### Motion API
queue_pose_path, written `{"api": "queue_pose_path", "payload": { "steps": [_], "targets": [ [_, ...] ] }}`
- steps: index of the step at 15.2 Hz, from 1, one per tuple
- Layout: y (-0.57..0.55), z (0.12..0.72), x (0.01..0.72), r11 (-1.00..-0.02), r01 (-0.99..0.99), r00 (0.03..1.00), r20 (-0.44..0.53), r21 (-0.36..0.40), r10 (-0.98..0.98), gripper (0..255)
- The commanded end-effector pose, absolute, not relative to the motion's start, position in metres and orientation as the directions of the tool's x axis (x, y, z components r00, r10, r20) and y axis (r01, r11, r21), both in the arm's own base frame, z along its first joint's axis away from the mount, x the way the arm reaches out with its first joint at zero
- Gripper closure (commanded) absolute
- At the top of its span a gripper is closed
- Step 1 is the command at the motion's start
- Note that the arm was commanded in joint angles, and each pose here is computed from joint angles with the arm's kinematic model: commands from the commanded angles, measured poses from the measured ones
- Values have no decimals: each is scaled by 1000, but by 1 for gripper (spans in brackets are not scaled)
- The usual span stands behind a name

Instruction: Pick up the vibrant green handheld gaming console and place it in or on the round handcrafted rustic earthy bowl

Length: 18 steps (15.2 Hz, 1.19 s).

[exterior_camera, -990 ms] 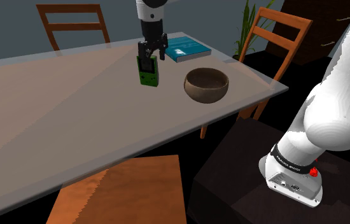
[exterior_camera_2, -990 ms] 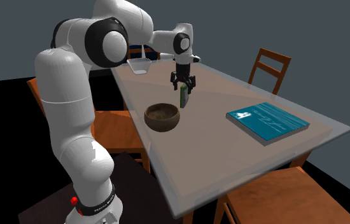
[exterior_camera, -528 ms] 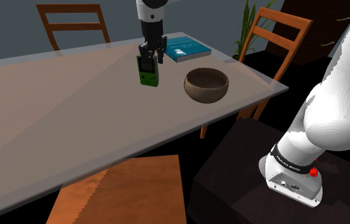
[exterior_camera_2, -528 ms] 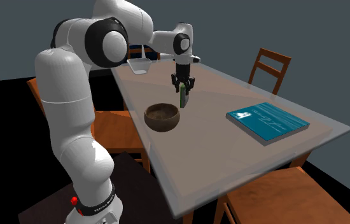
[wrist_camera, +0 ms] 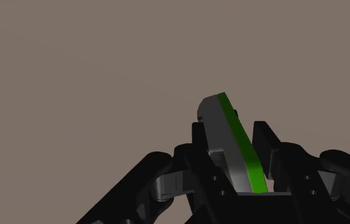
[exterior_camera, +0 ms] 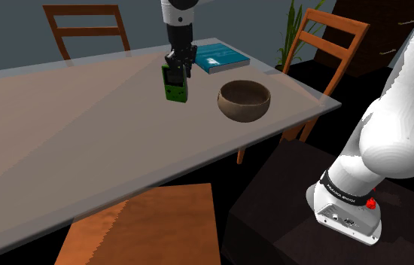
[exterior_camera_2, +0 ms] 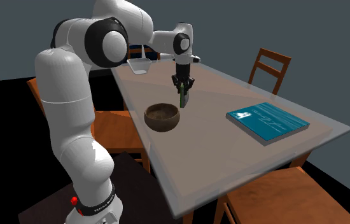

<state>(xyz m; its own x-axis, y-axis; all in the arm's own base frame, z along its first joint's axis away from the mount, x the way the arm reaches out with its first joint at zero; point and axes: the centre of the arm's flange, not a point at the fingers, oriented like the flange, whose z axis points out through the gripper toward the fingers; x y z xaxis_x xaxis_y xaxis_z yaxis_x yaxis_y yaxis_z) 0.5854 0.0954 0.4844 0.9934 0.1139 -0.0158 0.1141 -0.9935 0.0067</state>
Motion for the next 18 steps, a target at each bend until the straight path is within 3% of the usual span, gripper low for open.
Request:
{"api": "queue_pose_path", "payload": {
  "steps": [1, 18],
  "targets": [
    [95, 484, 585, -993, 114, 993, -16, 7, 114, 255],
    [95, 574, 585, -993, 114, 993, -16, 7, 114, 255]
  ]
}}
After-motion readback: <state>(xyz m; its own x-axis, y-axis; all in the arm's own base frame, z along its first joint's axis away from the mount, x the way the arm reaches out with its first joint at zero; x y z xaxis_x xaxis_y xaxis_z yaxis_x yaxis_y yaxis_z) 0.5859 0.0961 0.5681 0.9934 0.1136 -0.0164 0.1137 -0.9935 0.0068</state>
